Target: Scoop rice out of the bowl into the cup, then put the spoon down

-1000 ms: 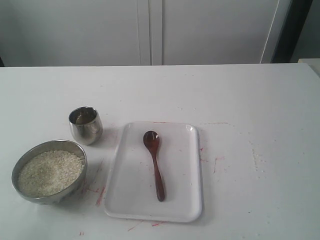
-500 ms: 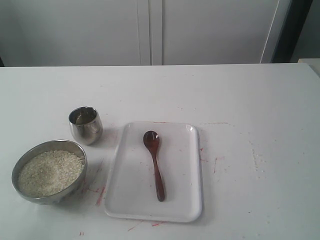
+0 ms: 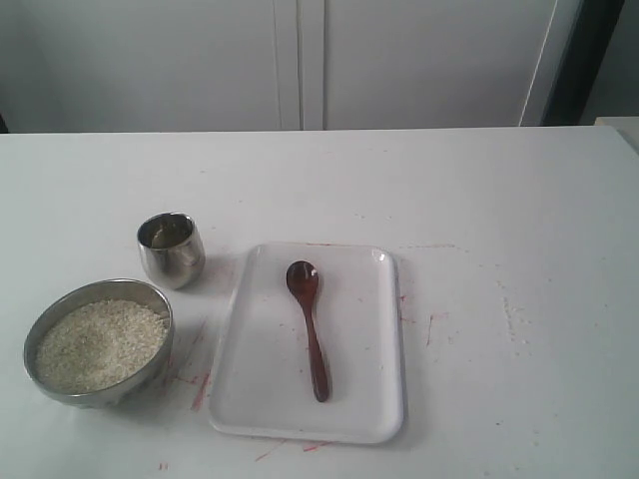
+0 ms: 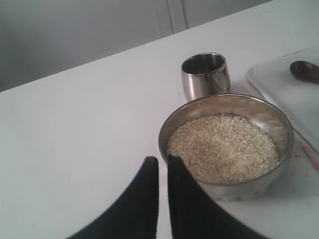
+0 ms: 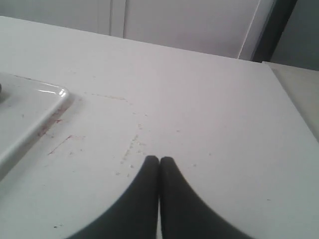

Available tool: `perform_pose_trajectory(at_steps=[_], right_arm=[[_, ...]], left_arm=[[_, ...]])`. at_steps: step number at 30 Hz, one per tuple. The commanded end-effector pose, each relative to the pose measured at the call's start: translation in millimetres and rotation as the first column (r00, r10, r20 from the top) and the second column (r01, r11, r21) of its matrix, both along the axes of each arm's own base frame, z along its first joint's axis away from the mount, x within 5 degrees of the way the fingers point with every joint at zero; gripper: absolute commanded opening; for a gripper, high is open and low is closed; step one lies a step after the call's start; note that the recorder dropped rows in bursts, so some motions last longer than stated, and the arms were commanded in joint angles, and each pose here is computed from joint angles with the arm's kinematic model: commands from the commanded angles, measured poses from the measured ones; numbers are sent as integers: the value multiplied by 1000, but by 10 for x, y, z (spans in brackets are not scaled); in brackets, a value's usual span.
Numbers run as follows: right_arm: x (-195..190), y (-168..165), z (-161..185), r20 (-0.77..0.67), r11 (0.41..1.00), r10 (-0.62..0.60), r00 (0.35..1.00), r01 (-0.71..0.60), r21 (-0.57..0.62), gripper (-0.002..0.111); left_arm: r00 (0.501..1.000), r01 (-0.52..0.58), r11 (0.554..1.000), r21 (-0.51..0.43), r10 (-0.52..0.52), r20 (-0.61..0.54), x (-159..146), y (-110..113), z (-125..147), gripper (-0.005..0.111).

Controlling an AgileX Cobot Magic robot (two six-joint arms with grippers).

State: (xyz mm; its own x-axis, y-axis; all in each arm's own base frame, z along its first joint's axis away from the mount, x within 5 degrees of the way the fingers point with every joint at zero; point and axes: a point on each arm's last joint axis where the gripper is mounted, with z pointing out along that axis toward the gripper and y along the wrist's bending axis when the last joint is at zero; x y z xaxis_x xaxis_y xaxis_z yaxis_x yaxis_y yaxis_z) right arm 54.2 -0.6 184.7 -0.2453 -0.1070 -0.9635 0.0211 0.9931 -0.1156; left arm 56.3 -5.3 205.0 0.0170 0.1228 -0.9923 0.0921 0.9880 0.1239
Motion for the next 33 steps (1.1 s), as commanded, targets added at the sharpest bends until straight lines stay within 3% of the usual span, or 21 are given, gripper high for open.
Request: perform_pose_trajectory(at_steps=[1,10,33], right_arm=[[-4,-21,-15,-1,999,-38,999,38,-9,0],[-5,-18,-19,-3,995,-55,998,55,80,0],[-5,3,-19,-3,996,-18,1000,18,84,0]], left_arm=[[1000,-1,1000,-12,1,6,-1,0,15,14],[1000,-1,1000,-12,1,6,-1,0,15,14],[1000,-1,1000,-12,1,6,-1,0,15,14]])
